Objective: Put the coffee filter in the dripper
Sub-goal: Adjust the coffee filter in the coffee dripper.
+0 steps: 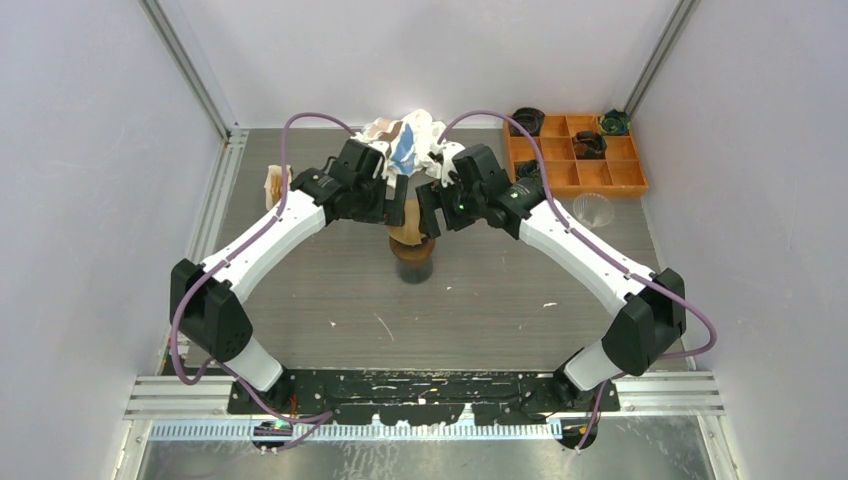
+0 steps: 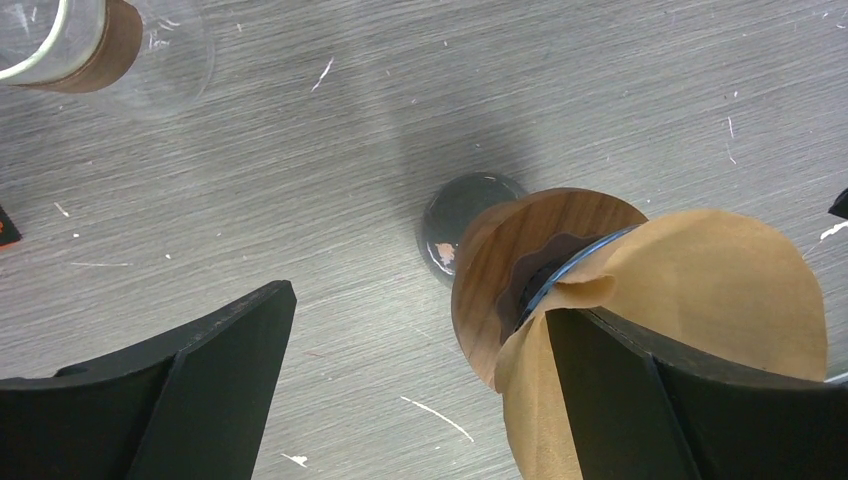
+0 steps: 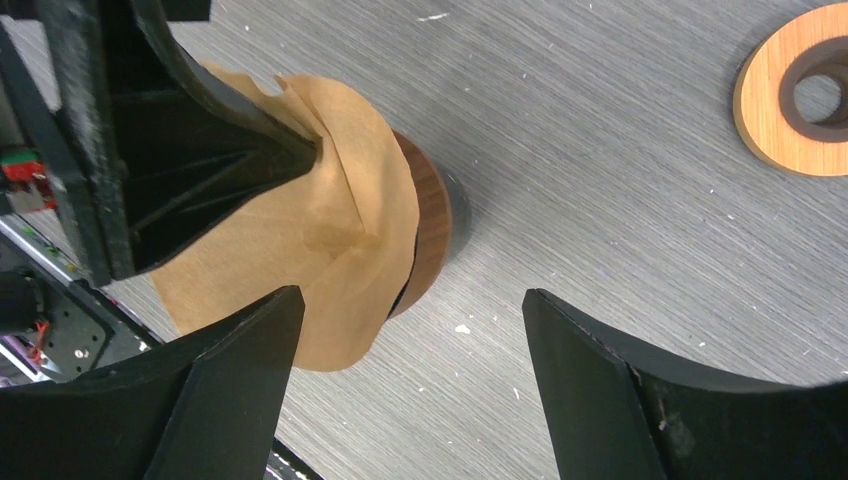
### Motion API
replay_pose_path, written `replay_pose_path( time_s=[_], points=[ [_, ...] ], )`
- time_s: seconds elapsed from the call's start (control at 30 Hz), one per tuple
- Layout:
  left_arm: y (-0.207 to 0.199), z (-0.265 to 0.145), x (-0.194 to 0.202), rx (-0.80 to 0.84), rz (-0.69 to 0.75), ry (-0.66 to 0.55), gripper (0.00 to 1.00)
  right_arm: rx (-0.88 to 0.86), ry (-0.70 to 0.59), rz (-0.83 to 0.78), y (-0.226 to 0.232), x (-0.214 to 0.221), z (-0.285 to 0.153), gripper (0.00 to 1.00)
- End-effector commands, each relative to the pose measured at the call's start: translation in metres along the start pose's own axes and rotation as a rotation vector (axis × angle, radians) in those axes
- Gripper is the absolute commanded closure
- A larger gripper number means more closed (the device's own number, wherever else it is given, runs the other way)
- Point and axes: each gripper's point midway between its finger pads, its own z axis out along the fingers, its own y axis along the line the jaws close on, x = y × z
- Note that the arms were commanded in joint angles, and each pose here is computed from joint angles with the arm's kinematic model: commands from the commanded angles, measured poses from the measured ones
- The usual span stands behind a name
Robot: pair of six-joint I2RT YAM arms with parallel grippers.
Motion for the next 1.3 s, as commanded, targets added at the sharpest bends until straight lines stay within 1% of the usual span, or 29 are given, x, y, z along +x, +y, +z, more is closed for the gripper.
replay_pose_path(
  time_s=[0.0, 0.43, 0.83, 1.0, 1.17, 1.27],
  points=[
    [-0.01, -0.021, -0.023, 0.055, 0.015, -0.1, 0.01, -0.029, -0.124, 0.036, 0.011, -0.041, -0.018, 0.13],
    [-0.016, -0.027, -0.028, 0.08, 0.009, -0.119, 0.01, -0.018, -0.099, 0.045, 0.009, -0.035, -0.012, 0.12],
    [-0.02, -0.036, -0.032, 0.105, -0.002, -0.143, 0.01, -0.037, -0.118, 0.041, 0.013, -0.041, -0.018, 0.11],
    [-0.022, -0.051, -0.039, 0.121, -0.013, -0.189, 0.01, -0.059, -0.156, 0.032, 0.018, -0.05, -0.028, 0.11],
    [-0.022, -0.072, -0.048, 0.14, -0.027, -0.263, 0.01, -0.073, -0.234, 0.011, 0.022, -0.066, -0.049, 0.09],
    [-0.018, -0.082, -0.045, 0.137, -0.03, -0.3, 0.01, -0.066, -0.269, 0.0, 0.021, -0.069, -0.057, 0.09]
  ],
)
